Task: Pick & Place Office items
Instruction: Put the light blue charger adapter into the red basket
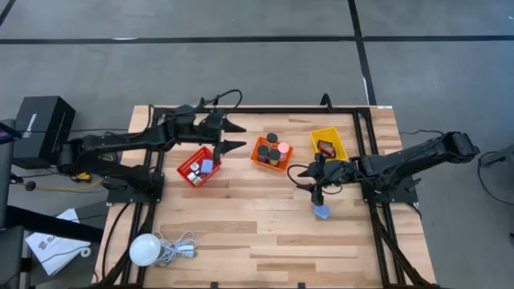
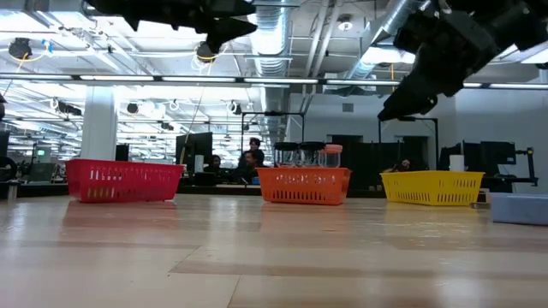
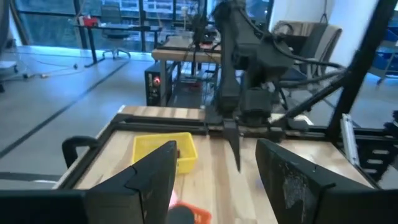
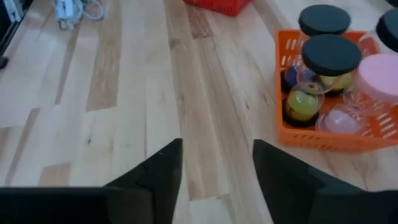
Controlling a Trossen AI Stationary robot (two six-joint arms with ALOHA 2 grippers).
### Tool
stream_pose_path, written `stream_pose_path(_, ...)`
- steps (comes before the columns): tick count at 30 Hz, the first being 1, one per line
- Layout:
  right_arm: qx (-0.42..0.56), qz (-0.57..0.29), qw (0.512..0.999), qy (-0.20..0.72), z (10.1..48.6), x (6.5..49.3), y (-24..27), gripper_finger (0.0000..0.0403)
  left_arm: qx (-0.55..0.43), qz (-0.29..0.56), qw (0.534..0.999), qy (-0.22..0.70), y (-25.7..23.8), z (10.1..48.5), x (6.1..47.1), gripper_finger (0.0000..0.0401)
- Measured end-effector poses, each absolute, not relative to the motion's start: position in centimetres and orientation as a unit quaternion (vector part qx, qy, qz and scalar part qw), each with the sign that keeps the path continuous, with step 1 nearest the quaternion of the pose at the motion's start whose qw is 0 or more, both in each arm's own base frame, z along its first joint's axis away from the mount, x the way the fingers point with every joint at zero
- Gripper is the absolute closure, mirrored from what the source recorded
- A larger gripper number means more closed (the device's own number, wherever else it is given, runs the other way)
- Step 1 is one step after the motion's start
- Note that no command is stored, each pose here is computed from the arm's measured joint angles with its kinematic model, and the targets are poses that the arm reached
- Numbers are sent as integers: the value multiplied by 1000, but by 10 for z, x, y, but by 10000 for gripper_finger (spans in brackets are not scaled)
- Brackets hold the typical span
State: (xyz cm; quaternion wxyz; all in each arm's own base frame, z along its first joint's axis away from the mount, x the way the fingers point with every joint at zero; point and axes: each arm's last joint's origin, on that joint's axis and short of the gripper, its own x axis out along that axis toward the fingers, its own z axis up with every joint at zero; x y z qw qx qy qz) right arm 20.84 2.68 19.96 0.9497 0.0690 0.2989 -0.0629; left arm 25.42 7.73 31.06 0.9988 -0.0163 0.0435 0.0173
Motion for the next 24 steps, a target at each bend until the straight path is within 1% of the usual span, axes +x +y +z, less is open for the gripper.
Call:
stream_pose_path(4, 84, -62, 943, 316, 211, 210, 31, 180, -15, 10, 999, 41, 70, 307, 243, 187)
stream_pose_path(7, 111, -68, 928, 349, 218, 207, 38, 165, -17, 5, 999, 46, 65, 300, 237, 187)
stream_pose_path(13, 180, -79, 878, 436, 224, 191, 59, 163, -26, -8, 998, 63, 57, 285, 233, 187)
stream_pose_path(18, 250, -95, 814, 516, 218, 171, 77, 163, -27, -15, 997, 67, 54, 281, 233, 187)
stream_pose_path(21, 265, -117, 780, 555, 209, 164, 88, 163, -26, -18, 997, 66, 52, 281, 233, 187)
stream_pose_path(24, 257, -110, 763, 582, 198, 166, 101, 163, -25, -19, 997, 66, 52, 281, 234, 187)
